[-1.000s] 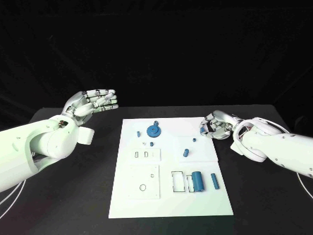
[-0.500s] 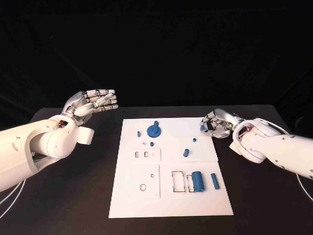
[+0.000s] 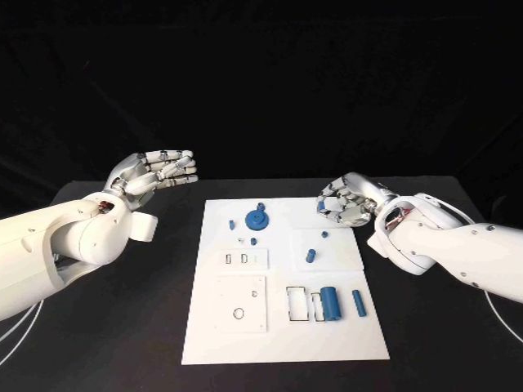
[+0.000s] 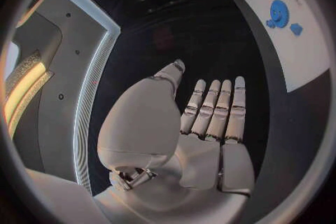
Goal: Assemble the parts on the task board
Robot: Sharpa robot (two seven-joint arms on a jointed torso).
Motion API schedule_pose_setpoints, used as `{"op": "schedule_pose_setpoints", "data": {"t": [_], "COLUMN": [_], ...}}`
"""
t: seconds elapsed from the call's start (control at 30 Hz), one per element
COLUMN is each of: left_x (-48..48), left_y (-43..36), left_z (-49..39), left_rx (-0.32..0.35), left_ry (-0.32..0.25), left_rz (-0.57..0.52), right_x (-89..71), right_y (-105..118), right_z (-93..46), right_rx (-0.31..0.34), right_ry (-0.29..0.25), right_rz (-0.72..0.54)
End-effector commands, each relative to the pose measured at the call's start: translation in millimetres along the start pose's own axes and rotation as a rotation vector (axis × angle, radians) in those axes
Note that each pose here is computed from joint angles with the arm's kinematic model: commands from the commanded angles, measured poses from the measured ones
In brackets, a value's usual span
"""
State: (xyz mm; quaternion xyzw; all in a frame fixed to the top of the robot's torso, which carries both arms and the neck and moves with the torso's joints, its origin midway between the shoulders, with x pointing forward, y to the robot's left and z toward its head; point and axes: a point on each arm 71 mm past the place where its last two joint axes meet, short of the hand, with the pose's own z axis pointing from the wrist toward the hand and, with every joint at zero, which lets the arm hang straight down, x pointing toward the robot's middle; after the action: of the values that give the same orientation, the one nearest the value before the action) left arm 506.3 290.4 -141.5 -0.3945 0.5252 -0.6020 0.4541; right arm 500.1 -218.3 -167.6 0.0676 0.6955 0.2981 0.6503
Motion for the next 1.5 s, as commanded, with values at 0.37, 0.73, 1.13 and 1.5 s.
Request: {"op": "schedule_pose_setpoints", "data": {"t": [0.37, 0.73, 1.13, 1.5], "left_x": [7.2, 12.7, 15.8, 16.9], "left_y": [0.9, 2.2, 1.8, 1.7], "left_z": [2.5, 3.6, 2.8, 2.3], "left_rx": [-0.002, -0.008, -0.011, -0.013], "left_ry": [0.031, 0.045, 0.055, 0.060], "left_rz": [-0.016, -0.022, -0.026, -0.029], "right_x": [45.0, 85.8, 119.6, 130.0], "right_y": [85.0, 116.2, 124.6, 129.4], "right_z": [-10.7, -15.0, -14.3, -13.0], "right_rx": [-0.066, -0.083, -0.076, -0.103], "right_ry": [0.054, 0.121, 0.158, 0.150], "right_rz": [-0.005, -0.033, -0.049, -0.088]}}
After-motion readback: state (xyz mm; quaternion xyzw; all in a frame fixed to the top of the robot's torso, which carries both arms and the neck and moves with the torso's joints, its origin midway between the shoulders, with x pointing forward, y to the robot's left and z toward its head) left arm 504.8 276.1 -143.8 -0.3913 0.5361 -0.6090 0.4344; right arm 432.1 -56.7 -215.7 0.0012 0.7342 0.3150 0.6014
